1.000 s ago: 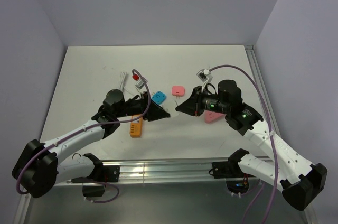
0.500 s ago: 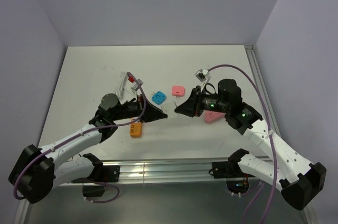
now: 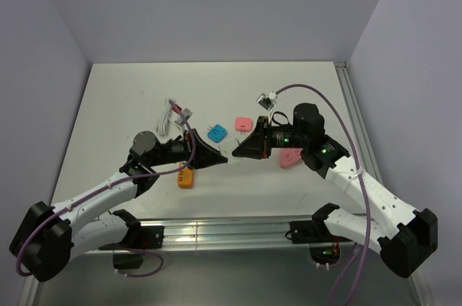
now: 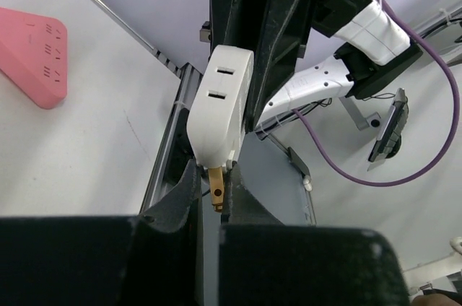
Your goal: Insert the plug
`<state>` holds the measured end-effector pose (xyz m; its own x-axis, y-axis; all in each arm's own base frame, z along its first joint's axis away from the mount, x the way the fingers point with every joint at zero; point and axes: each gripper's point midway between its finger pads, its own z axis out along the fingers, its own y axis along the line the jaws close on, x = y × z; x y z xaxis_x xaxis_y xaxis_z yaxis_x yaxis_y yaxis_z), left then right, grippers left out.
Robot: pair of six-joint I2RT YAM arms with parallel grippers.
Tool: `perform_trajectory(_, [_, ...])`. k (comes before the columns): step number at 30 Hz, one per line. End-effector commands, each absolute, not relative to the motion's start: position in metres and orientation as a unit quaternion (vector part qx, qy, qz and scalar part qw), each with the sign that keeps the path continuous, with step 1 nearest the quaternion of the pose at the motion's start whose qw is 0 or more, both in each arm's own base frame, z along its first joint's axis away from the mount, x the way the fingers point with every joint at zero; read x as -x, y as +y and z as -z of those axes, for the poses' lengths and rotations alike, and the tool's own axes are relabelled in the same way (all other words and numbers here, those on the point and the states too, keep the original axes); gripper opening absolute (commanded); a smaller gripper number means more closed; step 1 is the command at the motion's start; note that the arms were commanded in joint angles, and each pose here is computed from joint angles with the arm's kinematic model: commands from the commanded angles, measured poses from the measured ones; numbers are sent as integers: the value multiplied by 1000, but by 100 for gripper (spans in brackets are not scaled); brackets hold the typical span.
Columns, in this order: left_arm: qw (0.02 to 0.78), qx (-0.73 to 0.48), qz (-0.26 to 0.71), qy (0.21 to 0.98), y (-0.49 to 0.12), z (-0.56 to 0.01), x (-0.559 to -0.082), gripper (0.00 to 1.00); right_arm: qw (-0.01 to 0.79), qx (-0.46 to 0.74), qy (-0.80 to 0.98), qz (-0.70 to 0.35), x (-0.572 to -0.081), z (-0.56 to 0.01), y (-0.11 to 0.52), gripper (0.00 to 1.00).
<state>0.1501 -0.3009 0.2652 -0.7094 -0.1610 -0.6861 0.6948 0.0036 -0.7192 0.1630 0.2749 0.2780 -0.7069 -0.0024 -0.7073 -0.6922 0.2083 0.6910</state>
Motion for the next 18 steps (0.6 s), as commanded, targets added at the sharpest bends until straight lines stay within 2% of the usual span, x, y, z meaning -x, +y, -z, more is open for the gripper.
perform_trajectory(1, [337,-255,695,582,-297,-290,-132,0,294,265,685,-611,-157,-291,279,6])
perform_trajectory(2, [341,-257,695,579,-296,-291,-130,0,292,265,685,-612,-156,-291,279,0])
perform_trajectory(4, [347,-257,690,581,-295,-290,-131,0,291,271,678,-618,-152,-293,278,0])
perform_trajectory(5, [356,-258,688,577,-293,-293,-131,4,289,269,677,-621,-151,-294,278,0])
perform_trajectory(6, [361,-255,686,578,-292,-293,-132,12,290,270,675,-622,-150,-295,278,0])
perform_trajectory(7, [367,-256,687,573,-291,-294,-131,32,289,269,676,-622,-150,-295,278,0])
perform_trajectory(9, [382,-258,688,560,-287,-300,-127,51,289,267,676,-624,-150,-296,278,0])
perform_trajectory(10, [387,-257,688,558,-286,-302,-127,65,287,266,676,-624,-150,-295,278,0])
perform_trajectory(11, [394,-255,687,556,-284,-304,-127,70,286,266,676,-625,-150,-296,278,0])
perform_trajectory(14, [405,-255,685,549,-282,-309,-126,74,282,266,674,-628,-149,-296,279,0])
perform_trajectory(18, [406,-254,685,549,-282,-310,-126,73,277,267,664,-641,-147,-301,281,0])
